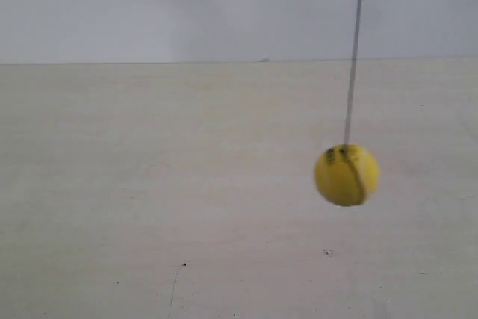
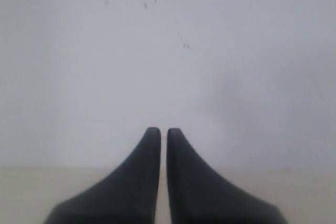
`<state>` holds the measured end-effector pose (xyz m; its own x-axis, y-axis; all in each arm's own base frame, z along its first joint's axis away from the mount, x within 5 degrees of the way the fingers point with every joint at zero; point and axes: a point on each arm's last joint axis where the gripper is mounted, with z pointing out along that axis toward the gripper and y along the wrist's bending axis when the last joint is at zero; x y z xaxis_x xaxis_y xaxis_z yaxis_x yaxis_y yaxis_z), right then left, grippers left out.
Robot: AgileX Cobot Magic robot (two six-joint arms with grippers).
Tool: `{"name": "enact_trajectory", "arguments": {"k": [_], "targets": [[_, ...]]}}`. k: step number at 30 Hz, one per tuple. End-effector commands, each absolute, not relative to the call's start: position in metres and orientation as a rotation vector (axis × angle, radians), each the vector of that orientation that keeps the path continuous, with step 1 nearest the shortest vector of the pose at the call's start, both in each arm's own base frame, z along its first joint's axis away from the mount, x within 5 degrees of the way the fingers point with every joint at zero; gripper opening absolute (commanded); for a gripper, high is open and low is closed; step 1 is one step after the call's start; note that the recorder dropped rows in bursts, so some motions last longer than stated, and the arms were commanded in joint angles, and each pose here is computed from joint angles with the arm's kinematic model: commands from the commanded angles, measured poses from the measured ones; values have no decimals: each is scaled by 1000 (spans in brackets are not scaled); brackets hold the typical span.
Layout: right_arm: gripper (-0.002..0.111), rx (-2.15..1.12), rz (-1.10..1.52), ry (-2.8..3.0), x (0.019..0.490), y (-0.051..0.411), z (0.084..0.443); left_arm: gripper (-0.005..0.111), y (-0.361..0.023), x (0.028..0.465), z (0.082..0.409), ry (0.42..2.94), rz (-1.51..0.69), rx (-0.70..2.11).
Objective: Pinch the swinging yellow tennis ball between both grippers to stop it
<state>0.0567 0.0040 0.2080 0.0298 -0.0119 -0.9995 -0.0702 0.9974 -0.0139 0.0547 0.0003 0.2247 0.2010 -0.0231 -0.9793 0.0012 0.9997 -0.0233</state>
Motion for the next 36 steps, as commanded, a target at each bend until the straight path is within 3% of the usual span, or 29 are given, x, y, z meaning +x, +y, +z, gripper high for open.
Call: {"name": "enact_trajectory", "arguments": {"k": [1, 5, 9, 13, 23, 29, 36], "targets": [[0, -55, 49, 1362, 54, 4, 224, 5, 1, 49, 241, 1161, -144, -108], [0, 2, 124, 1255, 52, 4, 234, 5, 1, 45, 249, 1058, -306, -198], [0, 153, 363, 1148, 48, 4, 242, 5, -1, 45, 249, 1045, -482, -275], [0, 226, 535, 1010, 43, 3, 253, 5, -7, 45, 262, 1051, -511, -204], [0, 139, 449, 1109, 42, 7, 297, 5, -30, 76, 314, 1200, -519, 82], [0, 26, 466, 1206, 58, 19, 300, 5, -59, 107, 307, 1317, -672, 435], [0, -243, 561, 1423, 95, 45, 281, 5, -67, 145, 274, 1479, -758, 550]]}}
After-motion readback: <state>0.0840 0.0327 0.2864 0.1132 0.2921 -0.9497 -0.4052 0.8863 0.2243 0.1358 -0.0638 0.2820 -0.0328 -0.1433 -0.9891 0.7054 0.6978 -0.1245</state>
